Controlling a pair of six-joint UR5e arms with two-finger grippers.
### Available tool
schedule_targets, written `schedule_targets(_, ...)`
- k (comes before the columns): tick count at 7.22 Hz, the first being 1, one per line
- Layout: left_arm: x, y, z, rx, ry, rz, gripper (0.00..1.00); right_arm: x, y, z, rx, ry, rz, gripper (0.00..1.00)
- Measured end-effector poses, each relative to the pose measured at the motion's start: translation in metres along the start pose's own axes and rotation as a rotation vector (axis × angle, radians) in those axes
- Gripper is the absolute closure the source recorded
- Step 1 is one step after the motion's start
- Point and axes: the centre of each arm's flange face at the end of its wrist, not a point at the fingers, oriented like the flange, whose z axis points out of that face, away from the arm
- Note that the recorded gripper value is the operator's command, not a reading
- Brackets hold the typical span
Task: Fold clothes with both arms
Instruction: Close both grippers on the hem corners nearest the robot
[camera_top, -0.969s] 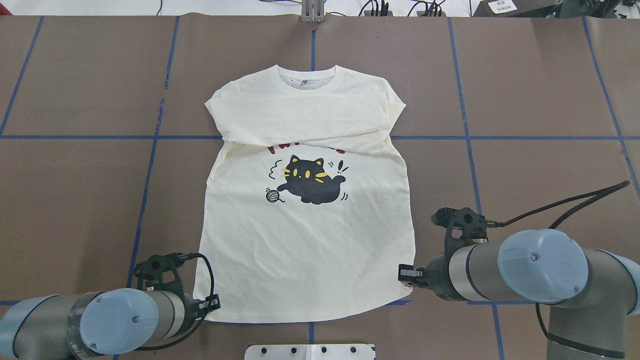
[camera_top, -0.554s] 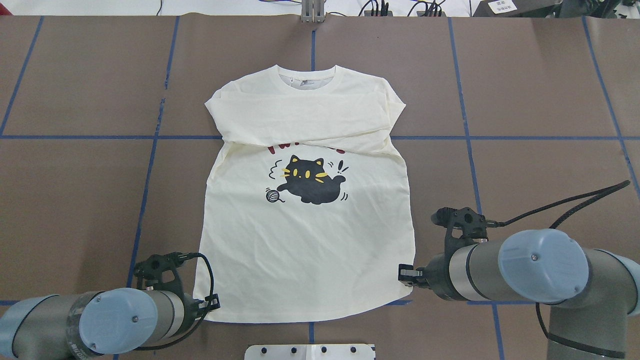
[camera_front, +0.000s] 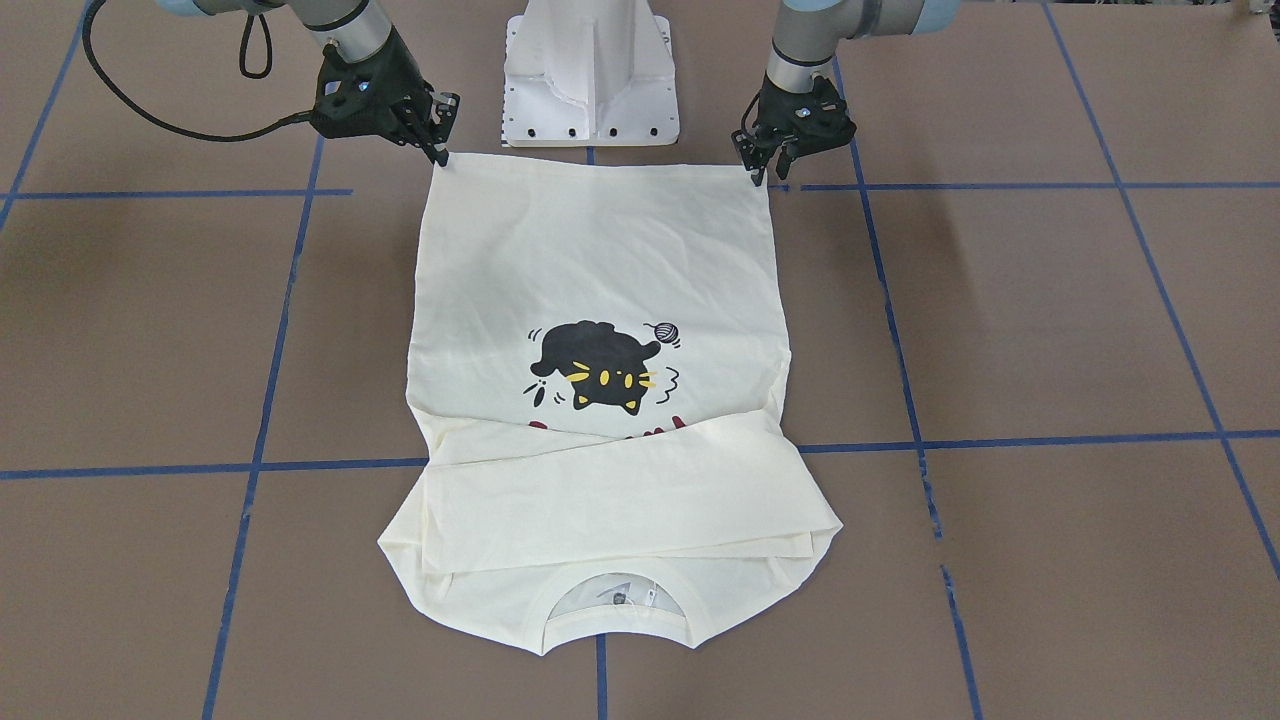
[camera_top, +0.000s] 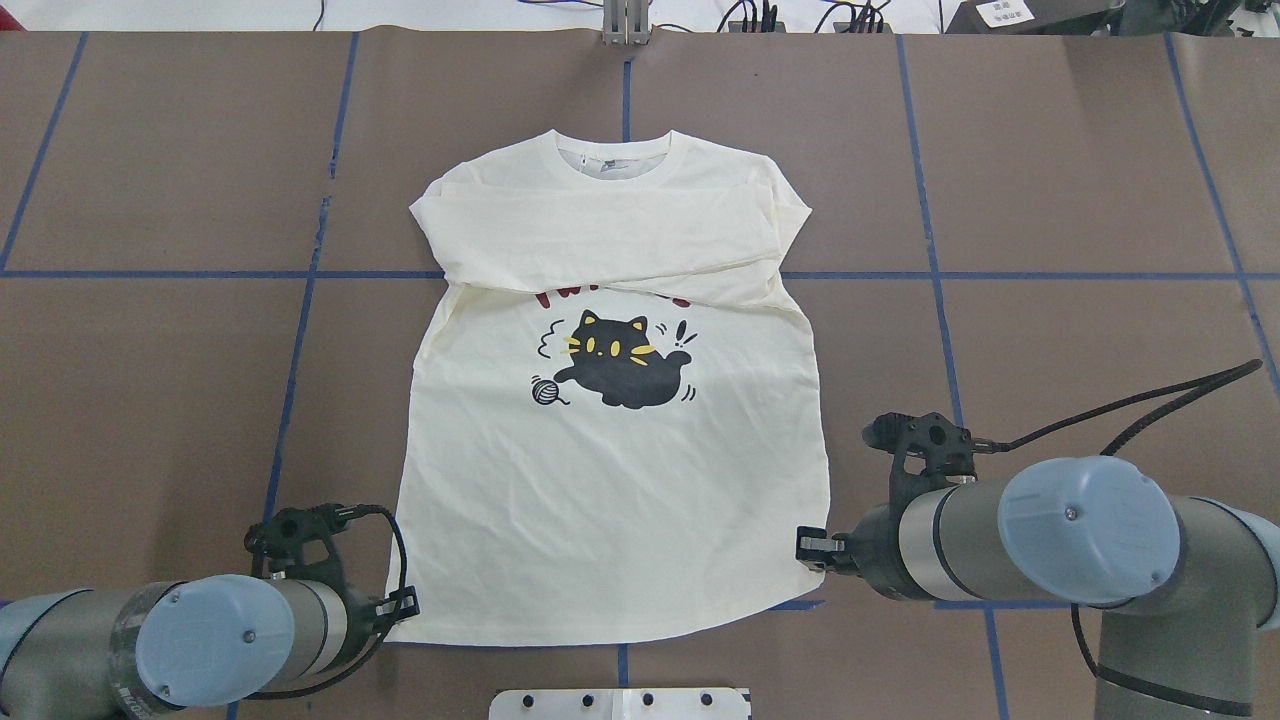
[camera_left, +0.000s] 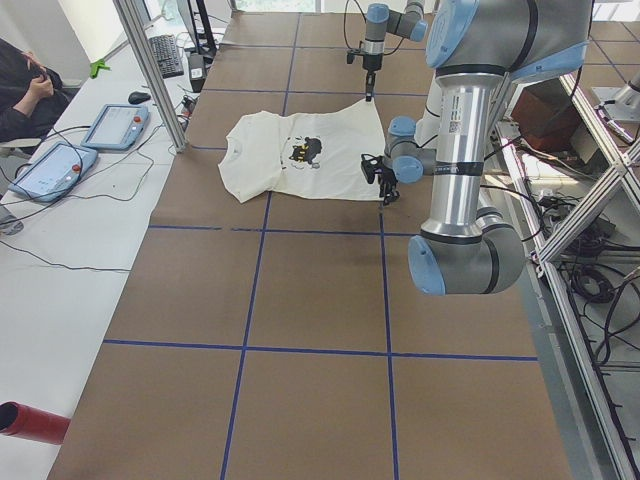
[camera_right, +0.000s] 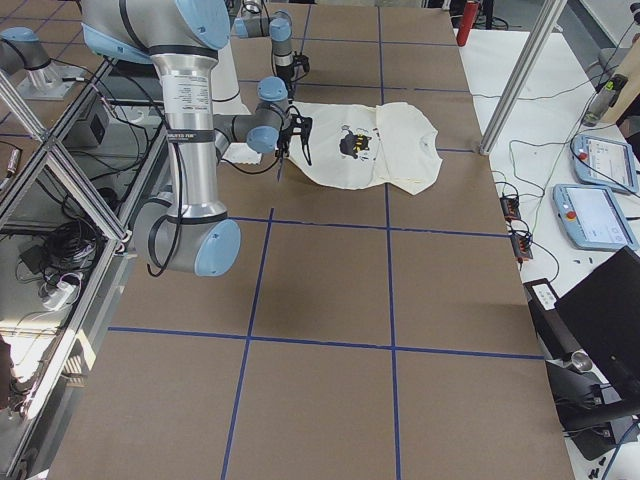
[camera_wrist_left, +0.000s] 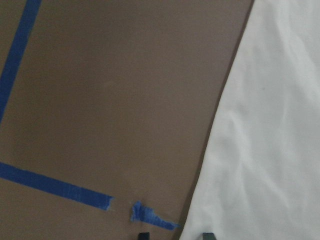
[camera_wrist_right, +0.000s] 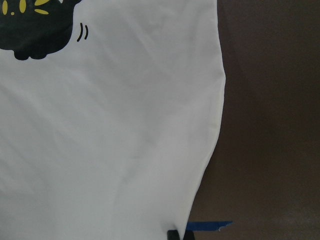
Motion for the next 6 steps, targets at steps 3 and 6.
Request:
schedule_targets(3,0.0027,0.0034,-0.0008,-0.006,0.004,0.003,0.56,0.0042,-0.0077,-0.0058,-0.024,0.000,0.012,1.00)
schedule_targets(6,0.0030,0.0047,0.0001,-0.007,0.000,0.004,0.87,0.0050,-0.0097,-0.0068,-0.028,0.000,0.015,1.00)
